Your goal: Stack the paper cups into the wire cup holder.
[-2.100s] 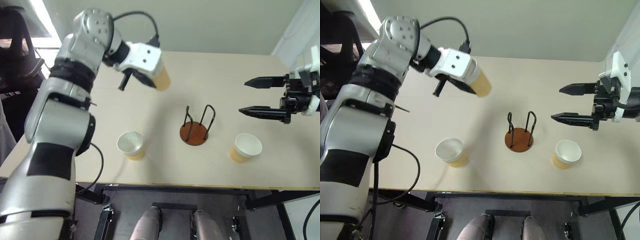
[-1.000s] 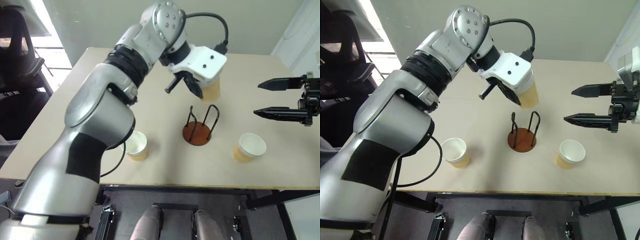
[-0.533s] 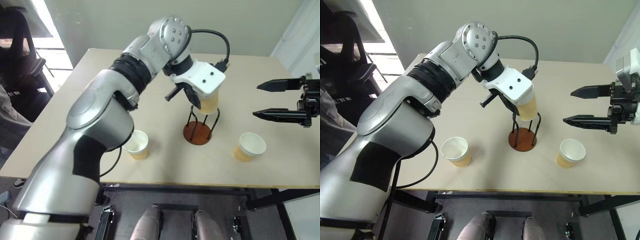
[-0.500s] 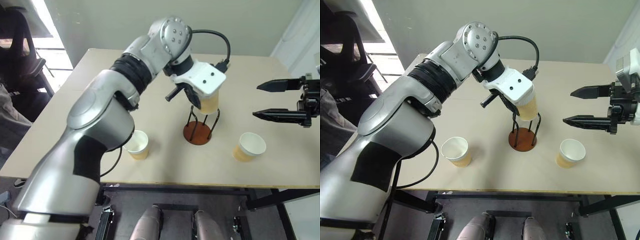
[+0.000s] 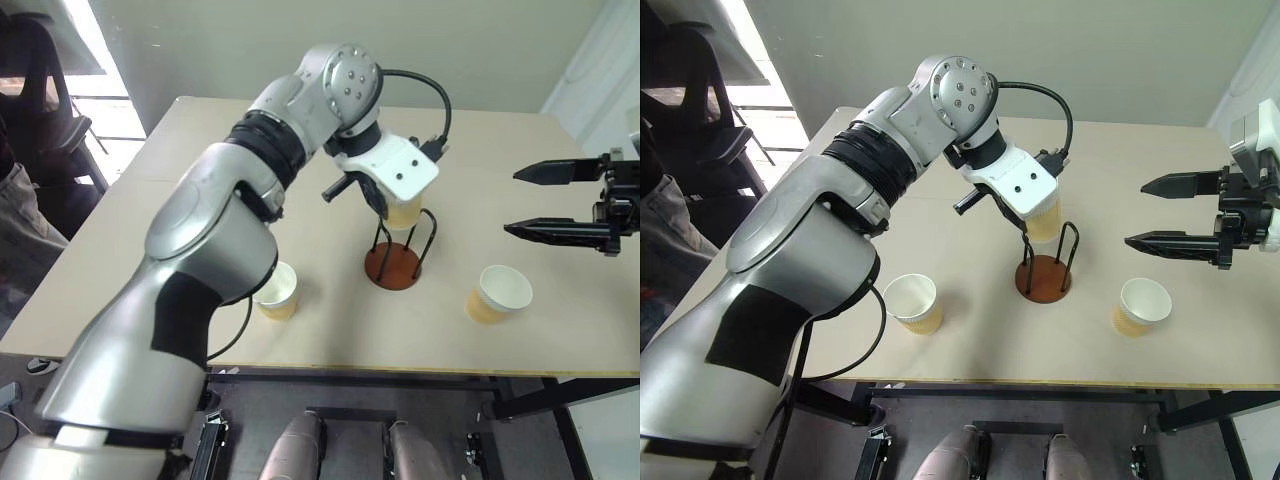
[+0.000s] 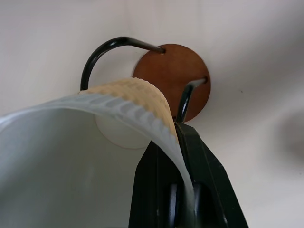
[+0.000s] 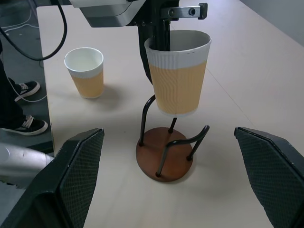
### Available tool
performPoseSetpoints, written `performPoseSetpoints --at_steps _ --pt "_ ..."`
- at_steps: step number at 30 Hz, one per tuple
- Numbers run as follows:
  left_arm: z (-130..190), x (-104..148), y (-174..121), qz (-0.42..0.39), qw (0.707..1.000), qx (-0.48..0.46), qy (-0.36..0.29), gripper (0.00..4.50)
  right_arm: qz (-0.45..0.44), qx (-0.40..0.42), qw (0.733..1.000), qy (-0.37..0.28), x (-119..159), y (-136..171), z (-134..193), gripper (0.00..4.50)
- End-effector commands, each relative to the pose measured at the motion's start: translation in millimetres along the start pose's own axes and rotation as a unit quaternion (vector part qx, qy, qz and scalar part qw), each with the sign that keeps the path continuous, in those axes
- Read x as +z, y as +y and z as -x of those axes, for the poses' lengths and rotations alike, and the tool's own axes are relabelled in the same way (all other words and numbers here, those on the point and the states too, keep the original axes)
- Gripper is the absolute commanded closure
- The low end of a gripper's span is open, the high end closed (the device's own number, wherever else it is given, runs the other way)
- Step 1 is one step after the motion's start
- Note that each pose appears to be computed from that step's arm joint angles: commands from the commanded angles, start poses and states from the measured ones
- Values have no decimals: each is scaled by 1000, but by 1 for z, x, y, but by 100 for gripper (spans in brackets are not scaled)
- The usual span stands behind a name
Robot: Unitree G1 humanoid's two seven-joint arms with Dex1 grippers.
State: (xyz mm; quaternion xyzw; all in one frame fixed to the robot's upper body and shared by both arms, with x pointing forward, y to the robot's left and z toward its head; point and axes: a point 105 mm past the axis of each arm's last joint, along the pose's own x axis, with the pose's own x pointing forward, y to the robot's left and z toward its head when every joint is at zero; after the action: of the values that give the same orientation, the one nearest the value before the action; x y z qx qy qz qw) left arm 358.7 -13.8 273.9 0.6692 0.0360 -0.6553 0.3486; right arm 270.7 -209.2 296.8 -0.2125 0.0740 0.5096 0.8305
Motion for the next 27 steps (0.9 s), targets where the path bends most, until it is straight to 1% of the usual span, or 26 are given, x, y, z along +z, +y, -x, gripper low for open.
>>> performPoseSetpoints --at_steps 1,11,14,16,17,18,20,21,24,25,27 --pt "5 5 2 -16 1000 -4 -1 447 29 -15 999 -18 14 1 9 0" --pt "2 5 4 -8 1000 -6 2 447 24 -18 999 -10 12 1 11 0" --pt "3 5 4 -10 1000 -7 7 380 22 -19 1000 -8 11 1 12 0" --pt "3 5 4 -13 1000 -8 11 315 22 -20 1000 -8 11 0 12 0" --pt "3 5 4 -14 1000 -8 12 273 21 -20 1000 -8 11 0 12 0" --pt "3 5 5 -15 1000 -9 12 241 20 -20 1000 -8 11 0 12 0" --pt "3 6 5 -17 1000 -8 12 157 20 -20 1000 -8 11 0 12 0" --pt "3 7 5 -18 1000 -8 12 127 20 -20 1000 -7 11 0 12 0" --pt "4 9 7 -21 1000 -2 6 17 21 -22 1000 -6 10 -1 12 0" --pt "4 10 10 -22 1000 8 0 6 22 -25 999 -5 9 -1 12 0" --pt "5 15 17 -14 999 41 -21 6 24 -32 999 1 7 -3 12 0"
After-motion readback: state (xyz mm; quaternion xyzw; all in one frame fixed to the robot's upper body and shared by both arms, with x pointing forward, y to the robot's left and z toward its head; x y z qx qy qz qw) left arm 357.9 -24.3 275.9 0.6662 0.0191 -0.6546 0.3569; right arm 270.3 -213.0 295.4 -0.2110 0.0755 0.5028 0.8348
